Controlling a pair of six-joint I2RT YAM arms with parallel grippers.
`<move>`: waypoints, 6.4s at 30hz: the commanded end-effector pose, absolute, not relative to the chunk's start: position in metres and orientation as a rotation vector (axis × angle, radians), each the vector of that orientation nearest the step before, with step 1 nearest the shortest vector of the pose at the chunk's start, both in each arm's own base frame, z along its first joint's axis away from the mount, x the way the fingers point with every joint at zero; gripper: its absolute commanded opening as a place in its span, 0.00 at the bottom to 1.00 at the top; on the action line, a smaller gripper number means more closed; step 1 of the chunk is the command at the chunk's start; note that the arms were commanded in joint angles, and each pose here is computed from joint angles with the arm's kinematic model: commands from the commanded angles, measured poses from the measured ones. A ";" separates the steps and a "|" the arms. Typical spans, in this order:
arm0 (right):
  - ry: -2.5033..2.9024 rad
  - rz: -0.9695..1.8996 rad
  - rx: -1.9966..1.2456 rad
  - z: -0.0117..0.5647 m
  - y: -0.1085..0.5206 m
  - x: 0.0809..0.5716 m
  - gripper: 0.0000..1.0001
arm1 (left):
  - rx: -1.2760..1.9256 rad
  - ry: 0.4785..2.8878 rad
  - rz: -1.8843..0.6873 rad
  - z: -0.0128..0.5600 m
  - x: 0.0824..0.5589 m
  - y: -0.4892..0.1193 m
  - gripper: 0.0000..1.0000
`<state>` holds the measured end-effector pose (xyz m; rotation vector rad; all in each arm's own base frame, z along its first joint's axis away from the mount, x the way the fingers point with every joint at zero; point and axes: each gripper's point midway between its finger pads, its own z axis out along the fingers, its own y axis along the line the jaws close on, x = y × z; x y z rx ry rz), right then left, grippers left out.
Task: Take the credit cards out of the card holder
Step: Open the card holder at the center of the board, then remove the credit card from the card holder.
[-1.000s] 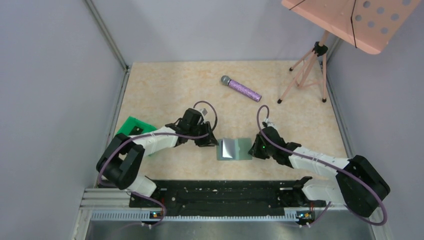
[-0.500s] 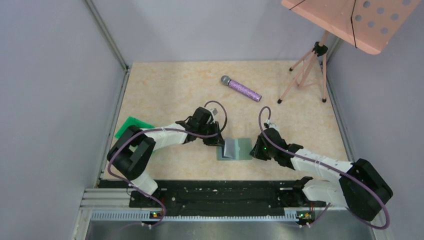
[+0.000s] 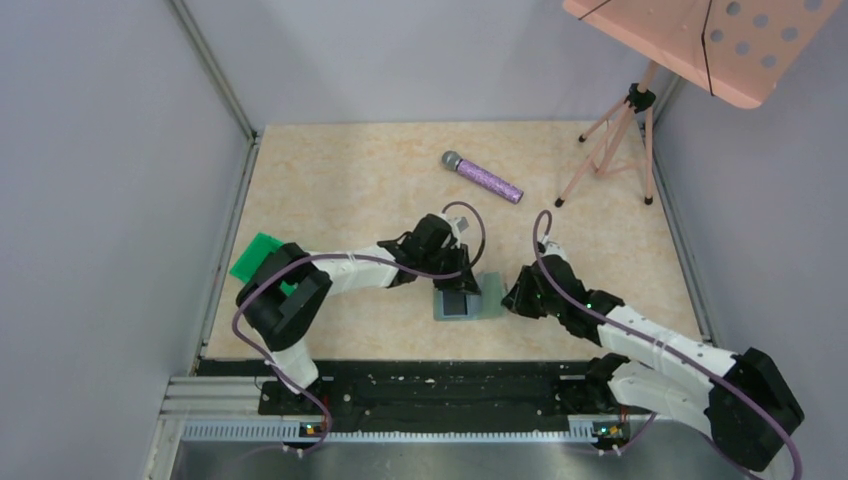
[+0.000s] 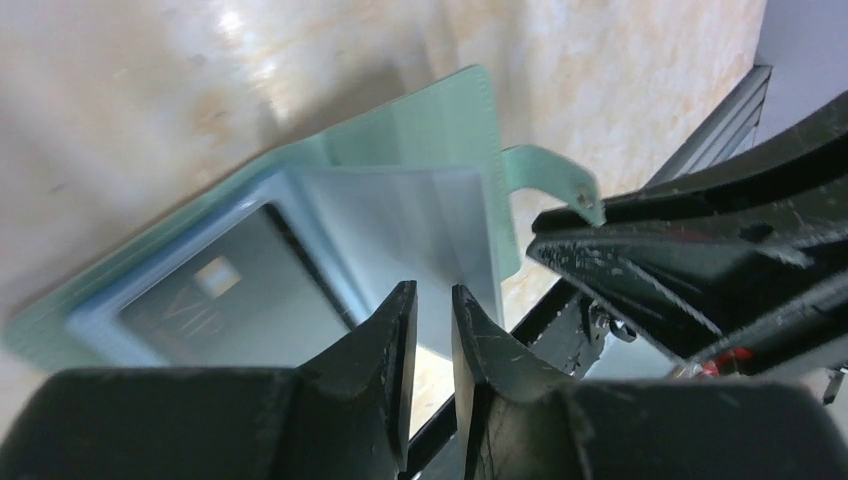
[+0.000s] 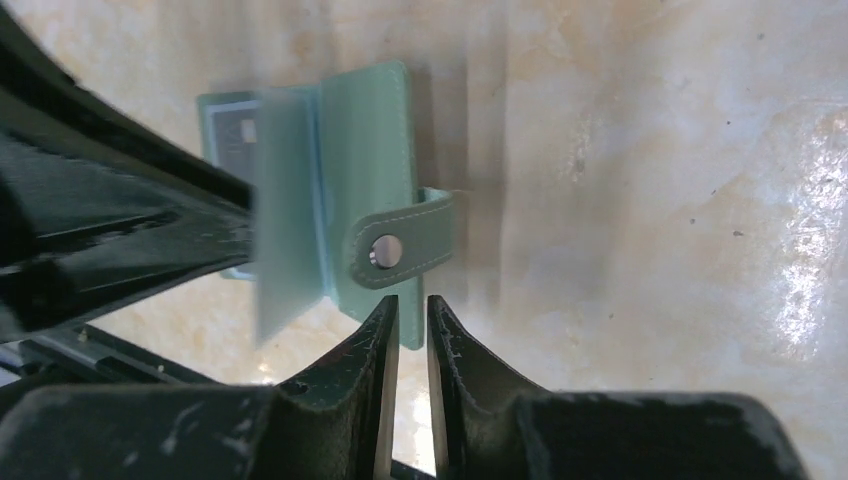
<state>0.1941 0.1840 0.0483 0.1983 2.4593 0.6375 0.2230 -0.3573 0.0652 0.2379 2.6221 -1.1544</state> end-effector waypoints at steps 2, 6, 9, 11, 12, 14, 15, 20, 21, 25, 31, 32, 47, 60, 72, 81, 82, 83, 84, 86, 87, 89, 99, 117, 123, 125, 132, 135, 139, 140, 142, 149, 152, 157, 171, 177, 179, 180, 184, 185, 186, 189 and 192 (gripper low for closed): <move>2.344 0.780 0.132 0.097 0.202 0.199 0.17 | 0.328 2.540 -1.235 0.080 0.231 -0.400 0.25; 2.303 0.889 0.082 0.110 0.214 0.194 0.17 | 0.334 2.574 -1.218 0.066 0.233 -0.408 0.25; 2.281 0.941 0.046 0.115 0.222 0.191 0.17 | 0.329 2.589 -1.170 0.060 0.238 -0.407 0.25; 2.282 0.950 0.040 0.113 0.225 0.191 0.16 | 0.334 2.582 -1.147 0.061 0.241 -0.407 0.25; 2.284 0.955 0.037 0.111 0.227 0.191 0.16 | 0.332 2.584 -1.129 0.061 0.243 -0.405 0.25; 2.291 0.962 0.033 0.107 0.230 0.191 0.16 | 0.323 2.588 -1.093 0.063 0.247 -0.401 0.25; 2.299 0.958 0.034 0.104 0.230 0.191 0.16 | 0.316 2.587 -1.084 0.064 0.249 -0.400 0.25; 2.316 0.916 0.065 0.086 0.228 0.195 0.16 | 0.267 2.578 -1.047 0.075 0.261 -0.390 0.26; 2.328 0.899 0.070 0.080 0.226 0.195 0.16 | 0.258 2.577 -1.044 0.076 0.263 -0.387 0.27; 2.377 0.858 0.108 0.057 0.224 0.197 0.16 | 0.193 2.556 -1.008 0.087 0.273 -0.372 0.30; 2.469 0.768 0.159 0.029 0.215 0.192 0.16 | 0.126 2.577 -0.937 0.095 0.268 -0.345 0.29; 2.478 0.753 0.166 0.028 0.214 0.192 0.16 | 0.128 2.584 -0.929 0.094 0.264 -0.340 0.28; 2.355 1.019 0.041 0.099 0.271 0.219 0.18 | 0.109 2.629 -0.909 0.066 0.233 -0.313 0.22; 2.438 1.042 -0.008 0.052 0.275 0.225 0.19 | 0.082 2.647 -0.911 0.052 0.225 -0.306 0.19; 2.469 1.077 -0.050 0.035 0.271 0.215 0.23 | 0.083 2.674 -0.910 0.040 0.219 -0.304 0.10; 2.485 1.088 -0.054 0.026 0.270 0.211 0.24 | 0.077 2.682 -0.917 0.036 0.214 -0.301 0.07; 2.484 1.085 -0.054 0.025 0.270 0.211 0.24 | 0.076 2.685 -0.917 0.035 0.214 -0.301 0.07; 2.485 1.087 -0.050 0.024 0.269 0.210 0.24 | 0.077 2.687 -0.918 0.034 0.213 -0.301 0.07; 2.486 1.088 -0.049 0.023 0.269 0.209 0.25 | 0.078 2.690 -0.920 0.033 0.213 -0.301 0.07; 2.482 1.096 -0.048 0.024 0.270 0.209 0.26 | 0.079 2.697 -0.919 0.030 0.211 -0.301 0.07; 2.483 1.095 -0.047 0.023 0.269 0.209 0.27 | 0.078 2.699 -0.919 0.030 0.211 -0.301 0.07; 2.483 1.092 -0.047 0.024 0.269 0.209 0.27 | 0.077 2.699 -0.921 0.031 0.211 -0.301 0.07; 2.501 1.028 -0.041 0.022 0.263 0.211 0.27 | 0.084 2.677 -0.860 0.057 0.221 -0.298 0.08; 2.492 1.119 -0.037 0.021 0.265 0.204 0.27 | 0.083 2.756 -0.818 0.025 0.214 -0.294 0.07; 2.471 1.136 -0.046 0.022 0.258 0.205 0.19 | 0.084 2.762 -0.811 0.021 0.212 -0.292 0.07; 2.448 1.162 -0.060 0.026 0.257 0.207 0.17 | 0.090 2.758 -0.829 0.021 0.211 -0.294 0.07; 2.419 1.245 -0.139 0.037 0.266 0.205 0.17 | 0.089 2.763 -0.877 0.022 0.207 -0.299 0.07; 2.414 1.274 -0.142 0.038 0.270 0.205 0.18 | 0.085 2.761 -0.901 0.022 0.205 -0.300 0.07; 2.405 1.301 -0.133 0.038 0.272 0.206 0.15 | 0.084 2.772 -0.896 0.019 0.203 -0.299 0.07; 2.405 1.301 -0.132 0.037 0.272 0.206 0.13 | 0.083 2.773 -0.890 0.018 0.203 -0.298 0.07; 2.410 1.293 -0.134 0.037 0.271 0.205 0.05 | 0.080 2.784 -0.867 0.016 0.202 -0.295 0.07; 2.426 1.242 -0.119 0.037 0.255 0.206 0.00 | 0.086 2.799 -0.797 0.011 0.204 -0.287 0.07; 2.427 1.264 -0.132 0.038 0.255 0.202 0.04 | 0.086 2.800 -0.784 0.009 0.203 -0.285 0.07; 2.412 1.302 -0.137 0.042 0.257 0.201 0.00 | 0.082 2.811 -0.762 0.005 0.202 -0.282 0.07; 2.390 1.336 -0.097 0.054 0.255 0.203 0.00 | 0.072 2.830 -0.735 0.003 0.202 -0.280 0.07; 2.415 1.286 -0.070 0.054 0.246 0.206 0.00 | 0.067 2.832 -0.727 0.003 0.203 -0.280 0.07; 2.438 1.249 -0.057 0.051 0.241 0.206 0.00 | 0.064 2.836 -0.717 0.001 0.202 -0.278 0.07; 2.442 1.239 -0.054 0.051 0.238 0.206 0.00 | 0.063 2.838 -0.715 0.000 0.202 -0.278 0.07; 2.447 1.221 -0.052 0.053 0.231 0.203 0.00 | 0.062 2.849 -0.719 -0.002 0.200 -0.279 0.07; 2.446 1.219 -0.055 0.054 0.230 0.202 0.00 | 0.062 2.848 -0.721 -0.002 0.200 -0.279 0.07; 2.445 1.217 -0.057 0.055 0.229 0.201 0.00 | 0.062 2.845 -0.724 0.000 0.201 -0.279 0.07; 2.428 1.210 -0.050 0.061 0.225 0.202 0.00 | 0.066 2.829 -0.733 0.005 0.203 -0.281 0.08; 2.429 1.191 -0.030 0.066 0.220 0.202 0.00 | 0.077 2.823 -0.751 0.013 0.206 -0.285 0.09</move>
